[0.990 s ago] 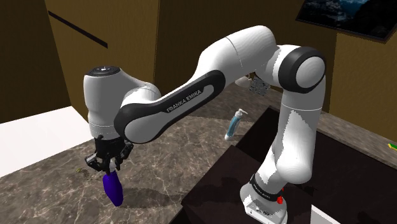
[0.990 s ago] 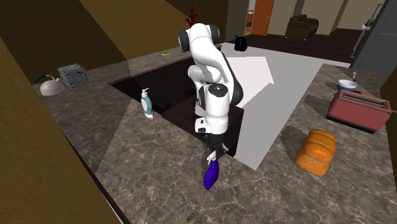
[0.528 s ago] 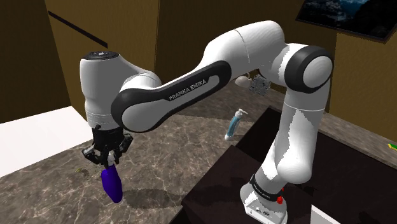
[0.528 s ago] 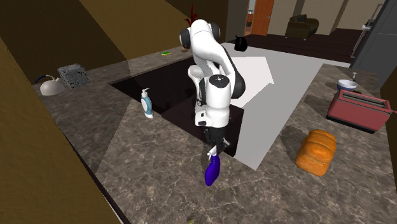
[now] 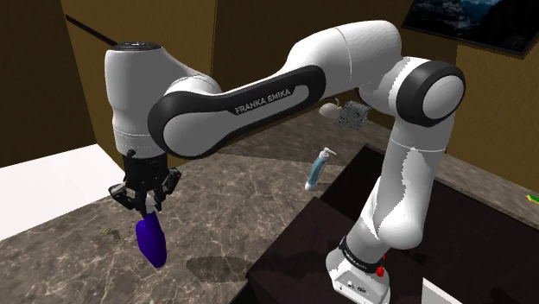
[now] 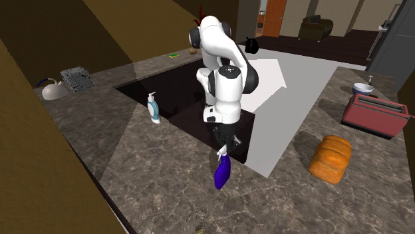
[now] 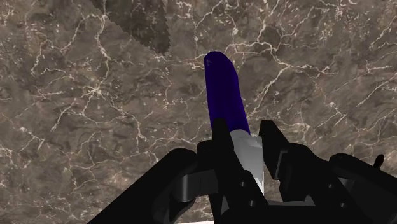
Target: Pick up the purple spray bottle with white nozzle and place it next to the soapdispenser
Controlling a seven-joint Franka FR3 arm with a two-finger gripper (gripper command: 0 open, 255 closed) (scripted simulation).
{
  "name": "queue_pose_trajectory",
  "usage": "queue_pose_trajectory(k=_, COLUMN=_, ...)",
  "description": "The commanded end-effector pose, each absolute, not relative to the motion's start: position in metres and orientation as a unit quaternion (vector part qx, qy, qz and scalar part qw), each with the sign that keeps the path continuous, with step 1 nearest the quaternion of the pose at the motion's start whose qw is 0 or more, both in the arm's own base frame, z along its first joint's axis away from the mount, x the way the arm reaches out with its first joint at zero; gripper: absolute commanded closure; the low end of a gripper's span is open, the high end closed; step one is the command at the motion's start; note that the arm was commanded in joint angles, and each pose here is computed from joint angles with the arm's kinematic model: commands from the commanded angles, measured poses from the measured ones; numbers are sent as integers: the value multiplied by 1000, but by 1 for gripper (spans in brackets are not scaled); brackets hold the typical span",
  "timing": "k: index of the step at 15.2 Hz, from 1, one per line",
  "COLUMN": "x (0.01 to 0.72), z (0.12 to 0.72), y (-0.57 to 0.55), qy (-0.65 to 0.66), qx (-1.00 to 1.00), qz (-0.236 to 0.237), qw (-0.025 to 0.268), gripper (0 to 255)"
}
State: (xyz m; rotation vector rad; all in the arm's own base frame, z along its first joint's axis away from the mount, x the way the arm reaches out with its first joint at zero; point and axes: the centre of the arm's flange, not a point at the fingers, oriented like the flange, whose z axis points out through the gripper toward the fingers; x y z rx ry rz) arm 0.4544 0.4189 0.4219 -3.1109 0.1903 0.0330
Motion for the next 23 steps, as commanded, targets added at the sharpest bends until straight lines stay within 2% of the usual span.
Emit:
queue_pose_trajectory(k=1, x=454, z=433, y=419, qy=61, qx=-998, qz=11, qw=12, gripper=255)
queue_pose_trajectory(k=23, x=454, z=550, y=419, qy=61, qx=-998, qz=11, qw=12, gripper=255)
